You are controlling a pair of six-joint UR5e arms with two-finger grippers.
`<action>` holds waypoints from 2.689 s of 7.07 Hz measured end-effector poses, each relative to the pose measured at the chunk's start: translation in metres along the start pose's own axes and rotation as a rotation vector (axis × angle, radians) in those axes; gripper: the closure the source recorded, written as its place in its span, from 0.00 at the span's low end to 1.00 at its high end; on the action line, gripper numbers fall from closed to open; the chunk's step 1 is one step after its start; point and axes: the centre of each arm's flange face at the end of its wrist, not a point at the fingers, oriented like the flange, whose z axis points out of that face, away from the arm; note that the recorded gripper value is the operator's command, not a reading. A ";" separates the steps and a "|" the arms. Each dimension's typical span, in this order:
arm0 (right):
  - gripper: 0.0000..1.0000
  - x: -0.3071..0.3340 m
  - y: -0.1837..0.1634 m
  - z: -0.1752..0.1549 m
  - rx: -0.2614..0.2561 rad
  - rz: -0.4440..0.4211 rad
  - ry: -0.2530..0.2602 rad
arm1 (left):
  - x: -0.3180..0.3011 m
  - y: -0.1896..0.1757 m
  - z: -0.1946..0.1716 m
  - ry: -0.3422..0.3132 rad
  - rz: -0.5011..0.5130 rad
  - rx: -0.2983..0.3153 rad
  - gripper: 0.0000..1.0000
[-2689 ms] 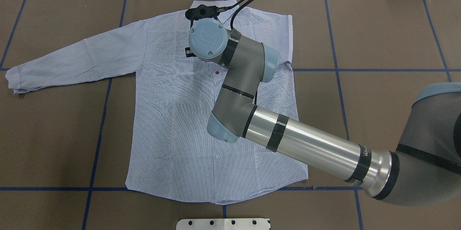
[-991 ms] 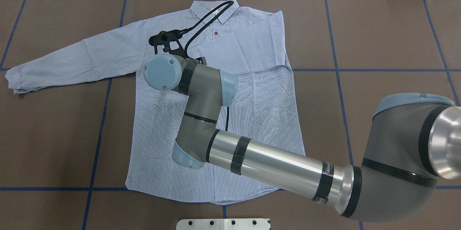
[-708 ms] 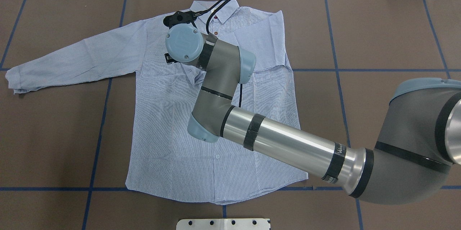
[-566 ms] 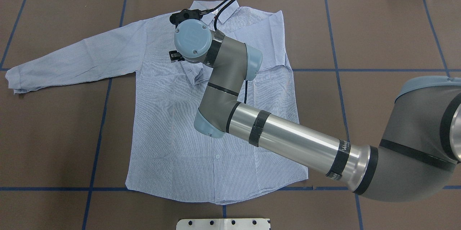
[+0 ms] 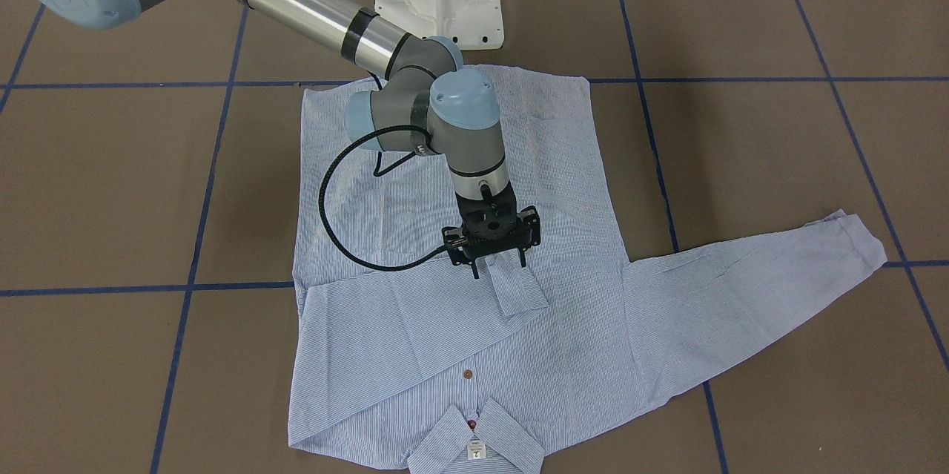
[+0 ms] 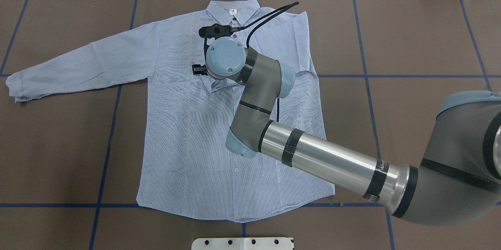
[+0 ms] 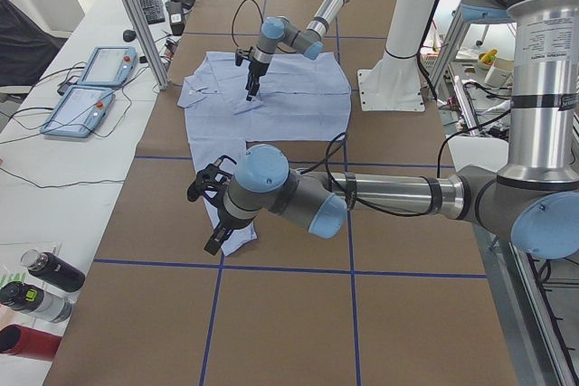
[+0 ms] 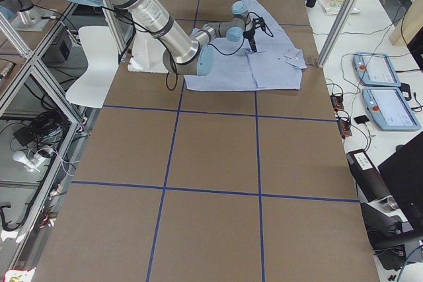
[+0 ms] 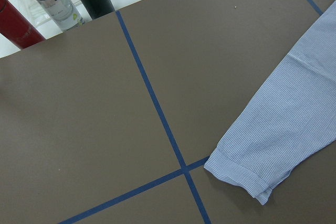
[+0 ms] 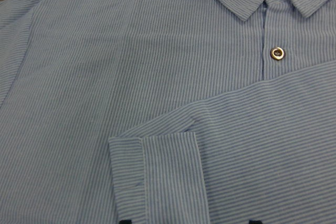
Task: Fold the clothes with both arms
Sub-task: 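Carry the grasped sleeve across the shirt front toward the collar with the right gripper, then release the sleeve on the shirt and lift the right gripper away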
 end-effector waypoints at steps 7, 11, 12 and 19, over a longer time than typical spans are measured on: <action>0.26 -0.097 0.037 -0.002 0.058 -0.022 0.010 | -0.001 0.001 0.001 0.000 0.000 -0.001 0.00; 0.00 -0.133 0.015 -0.029 0.047 -0.008 0.009 | -0.008 0.006 0.008 0.007 -0.023 -0.016 0.00; 0.00 -0.115 -0.027 -0.054 -0.031 0.006 0.058 | -0.012 0.007 0.014 0.014 -0.033 -0.020 0.00; 0.00 0.319 -0.130 -0.212 -0.291 -0.250 0.139 | 0.042 0.037 0.126 0.135 -0.238 -0.024 0.00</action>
